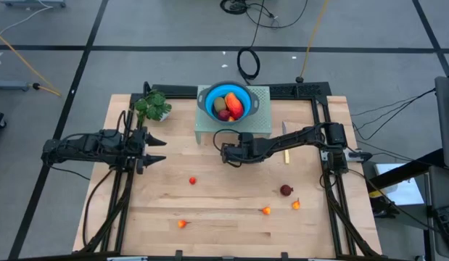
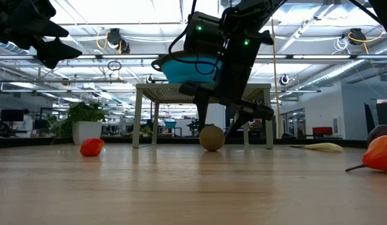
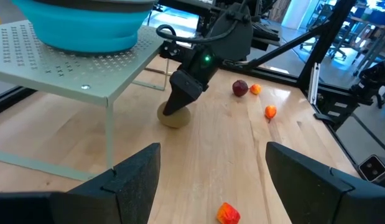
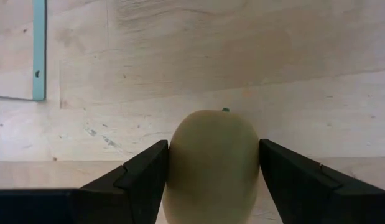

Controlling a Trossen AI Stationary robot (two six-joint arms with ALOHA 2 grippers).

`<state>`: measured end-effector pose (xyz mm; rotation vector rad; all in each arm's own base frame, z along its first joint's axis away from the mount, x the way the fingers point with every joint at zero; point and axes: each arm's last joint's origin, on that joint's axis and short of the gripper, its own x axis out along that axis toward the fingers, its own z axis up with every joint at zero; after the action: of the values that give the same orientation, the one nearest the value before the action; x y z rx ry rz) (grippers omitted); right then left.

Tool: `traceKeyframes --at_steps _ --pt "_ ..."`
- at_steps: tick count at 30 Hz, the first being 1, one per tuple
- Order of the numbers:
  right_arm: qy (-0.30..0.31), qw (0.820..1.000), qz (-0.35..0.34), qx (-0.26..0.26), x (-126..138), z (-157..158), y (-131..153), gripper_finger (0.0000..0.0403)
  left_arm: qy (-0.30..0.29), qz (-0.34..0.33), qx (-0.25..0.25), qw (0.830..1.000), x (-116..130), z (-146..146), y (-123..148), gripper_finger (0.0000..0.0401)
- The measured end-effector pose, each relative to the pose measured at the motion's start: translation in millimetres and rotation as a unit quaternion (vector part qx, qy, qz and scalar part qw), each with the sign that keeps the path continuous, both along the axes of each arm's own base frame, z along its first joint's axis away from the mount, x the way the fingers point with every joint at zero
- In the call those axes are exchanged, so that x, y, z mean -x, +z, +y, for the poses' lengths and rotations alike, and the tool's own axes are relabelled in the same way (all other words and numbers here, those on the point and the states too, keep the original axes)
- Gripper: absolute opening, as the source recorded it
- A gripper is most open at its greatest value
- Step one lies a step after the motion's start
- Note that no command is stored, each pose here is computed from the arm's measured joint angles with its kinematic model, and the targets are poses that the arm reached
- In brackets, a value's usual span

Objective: Pick & Place Fruit
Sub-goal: Put the kiwi into the colander on the shelf

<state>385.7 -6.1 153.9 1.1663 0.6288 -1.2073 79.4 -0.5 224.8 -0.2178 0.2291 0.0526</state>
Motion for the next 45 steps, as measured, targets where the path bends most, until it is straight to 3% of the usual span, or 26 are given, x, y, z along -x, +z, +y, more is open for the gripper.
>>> traceKeyframes --at_steps 21,30,36,45 --pt "0.017 1.000 -0.006 -0.002 -2 1 0 0.0239 -0.001 0.000 -0.004 1.000 0 0 0 0.0291" --pt "0.024 1.000 -0.004 -0.006 -2 1 0 0.0189 -0.001 0.000 -0.003 1.000 0 0 0 0.0292" --pt "0.026 1.000 -0.003 -0.007 -2 1 0 0.0193 -0.001 0.000 -0.002 1.000 0 0 0 0.0292" --pt "0.057 0.997 -0.046 -0.015 1 22 26 0.0187 0.000 0.000 0.001 1.000 0 0 0 0.0291"
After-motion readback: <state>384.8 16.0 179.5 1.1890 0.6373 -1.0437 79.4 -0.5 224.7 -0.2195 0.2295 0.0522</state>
